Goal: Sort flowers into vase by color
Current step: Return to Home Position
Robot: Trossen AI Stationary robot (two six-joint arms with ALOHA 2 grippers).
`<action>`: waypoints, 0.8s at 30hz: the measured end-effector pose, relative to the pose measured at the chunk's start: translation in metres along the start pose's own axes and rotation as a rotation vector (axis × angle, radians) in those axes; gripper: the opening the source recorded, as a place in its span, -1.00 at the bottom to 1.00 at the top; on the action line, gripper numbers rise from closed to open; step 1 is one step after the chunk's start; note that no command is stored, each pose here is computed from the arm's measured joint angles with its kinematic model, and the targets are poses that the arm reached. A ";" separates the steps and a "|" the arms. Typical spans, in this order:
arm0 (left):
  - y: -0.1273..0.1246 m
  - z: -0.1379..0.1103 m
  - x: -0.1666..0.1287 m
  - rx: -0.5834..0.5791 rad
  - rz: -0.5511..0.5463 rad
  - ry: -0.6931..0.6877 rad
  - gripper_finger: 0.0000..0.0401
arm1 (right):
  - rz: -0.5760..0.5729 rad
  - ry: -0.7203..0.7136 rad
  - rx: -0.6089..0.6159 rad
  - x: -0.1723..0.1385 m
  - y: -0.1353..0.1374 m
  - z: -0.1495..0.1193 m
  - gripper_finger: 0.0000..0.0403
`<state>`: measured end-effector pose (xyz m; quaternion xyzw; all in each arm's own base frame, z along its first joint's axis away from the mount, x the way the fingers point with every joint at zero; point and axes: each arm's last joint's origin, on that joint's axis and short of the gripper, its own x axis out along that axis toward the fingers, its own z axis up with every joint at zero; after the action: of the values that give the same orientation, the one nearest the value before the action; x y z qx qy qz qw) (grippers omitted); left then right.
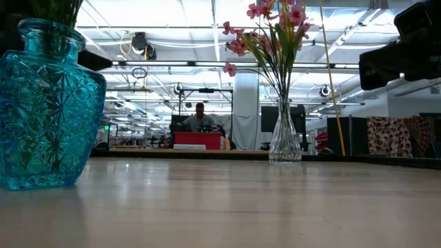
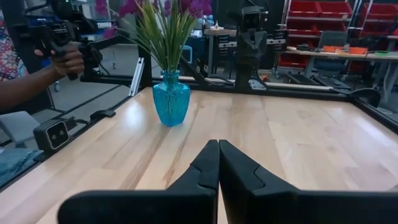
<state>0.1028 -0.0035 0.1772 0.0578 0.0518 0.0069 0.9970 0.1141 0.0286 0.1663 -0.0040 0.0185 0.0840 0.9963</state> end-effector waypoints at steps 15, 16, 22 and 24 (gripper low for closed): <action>0.000 -0.008 -0.005 -0.010 0.023 -0.147 -0.94 | -0.006 -0.035 -0.016 -0.004 -0.001 0.003 -1.00; 0.000 -0.008 -0.005 -0.009 0.025 -0.148 -0.94 | -0.005 -0.037 -0.016 -0.004 -0.001 0.004 -1.00; 0.001 -0.008 -0.005 -0.009 0.059 -0.144 -0.94 | -0.006 -0.059 -0.040 -0.007 -0.001 0.005 -1.00; 0.001 -0.008 -0.005 -0.012 0.059 -0.144 -0.94 | -0.005 -0.065 -0.043 -0.010 -0.001 0.006 -1.00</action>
<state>0.0970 -0.0019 0.1698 0.0539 -0.0219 0.0322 0.9978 0.1052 0.0259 0.1724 -0.0226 -0.0156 0.0819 0.9963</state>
